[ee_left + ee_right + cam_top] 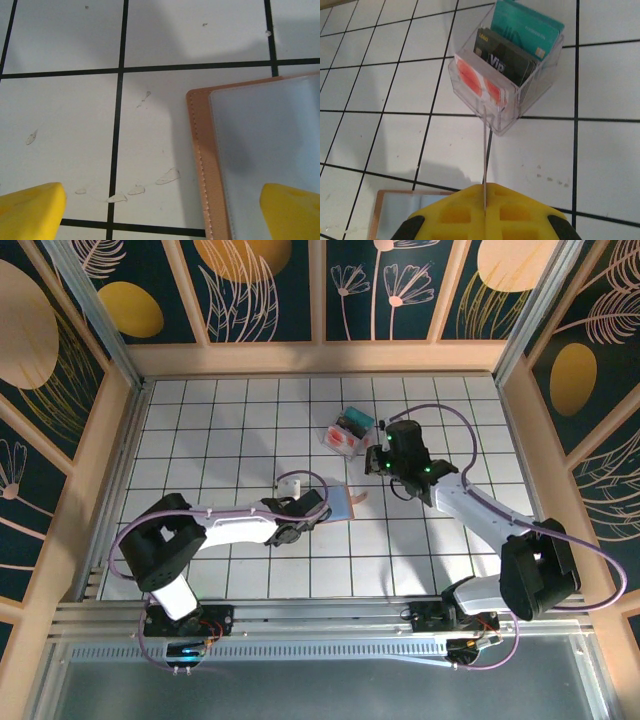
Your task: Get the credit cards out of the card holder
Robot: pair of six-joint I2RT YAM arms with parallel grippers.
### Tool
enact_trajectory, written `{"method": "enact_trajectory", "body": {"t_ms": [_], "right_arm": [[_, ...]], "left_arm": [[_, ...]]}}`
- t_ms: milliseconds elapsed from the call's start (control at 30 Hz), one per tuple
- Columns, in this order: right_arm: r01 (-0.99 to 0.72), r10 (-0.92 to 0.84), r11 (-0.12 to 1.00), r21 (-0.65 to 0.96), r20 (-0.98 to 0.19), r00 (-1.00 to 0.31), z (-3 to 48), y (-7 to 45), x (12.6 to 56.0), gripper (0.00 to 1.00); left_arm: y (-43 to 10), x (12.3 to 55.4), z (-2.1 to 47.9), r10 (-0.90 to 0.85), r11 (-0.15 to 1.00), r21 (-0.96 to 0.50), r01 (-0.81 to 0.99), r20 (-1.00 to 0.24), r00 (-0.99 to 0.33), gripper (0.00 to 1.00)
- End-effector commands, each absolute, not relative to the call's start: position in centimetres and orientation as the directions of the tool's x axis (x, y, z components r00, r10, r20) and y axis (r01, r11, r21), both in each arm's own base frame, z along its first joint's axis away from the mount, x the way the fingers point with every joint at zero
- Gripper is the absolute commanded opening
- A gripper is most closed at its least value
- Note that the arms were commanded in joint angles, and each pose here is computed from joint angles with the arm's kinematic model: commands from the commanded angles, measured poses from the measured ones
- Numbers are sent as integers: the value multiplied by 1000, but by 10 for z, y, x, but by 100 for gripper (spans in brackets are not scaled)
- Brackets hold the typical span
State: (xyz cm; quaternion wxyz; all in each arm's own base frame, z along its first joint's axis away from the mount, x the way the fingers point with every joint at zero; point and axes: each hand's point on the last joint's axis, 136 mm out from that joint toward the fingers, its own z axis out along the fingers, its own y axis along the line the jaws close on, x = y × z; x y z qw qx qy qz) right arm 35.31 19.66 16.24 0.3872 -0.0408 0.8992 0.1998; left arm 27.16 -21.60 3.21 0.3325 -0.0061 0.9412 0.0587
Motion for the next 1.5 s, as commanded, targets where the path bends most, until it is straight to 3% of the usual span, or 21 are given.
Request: {"method": "enact_trajectory", "body": {"t_ms": [0, 433, 800, 1033, 1467], "right_arm": [[-301, 48, 901, 312, -761, -647, 180, 207, 367, 0], [-527, -222, 842, 111, -821, -526, 180, 238, 405, 0], [-723, -432, 687, -68, -838, -332, 188, 266, 431, 0], [-759, -519, 639, -124, -798, -306, 171, 263, 453, 0], [-804, -580, 583, -112, -751, -316, 144, 266, 454, 0]], "left_arm": [[-194, 271, 19, 35, 978, 182, -98, -612, -790, 99], [-176, 278, 36, -8, 977, 159, -141, -636, -772, 99], [-199, 298, 101, -165, 986, -101, -135, -737, -655, 99], [-192, 310, 129, -253, 967, -204, -150, -761, -597, 99], [-168, 304, 145, -334, 942, -286, -174, -775, -537, 99]]}}
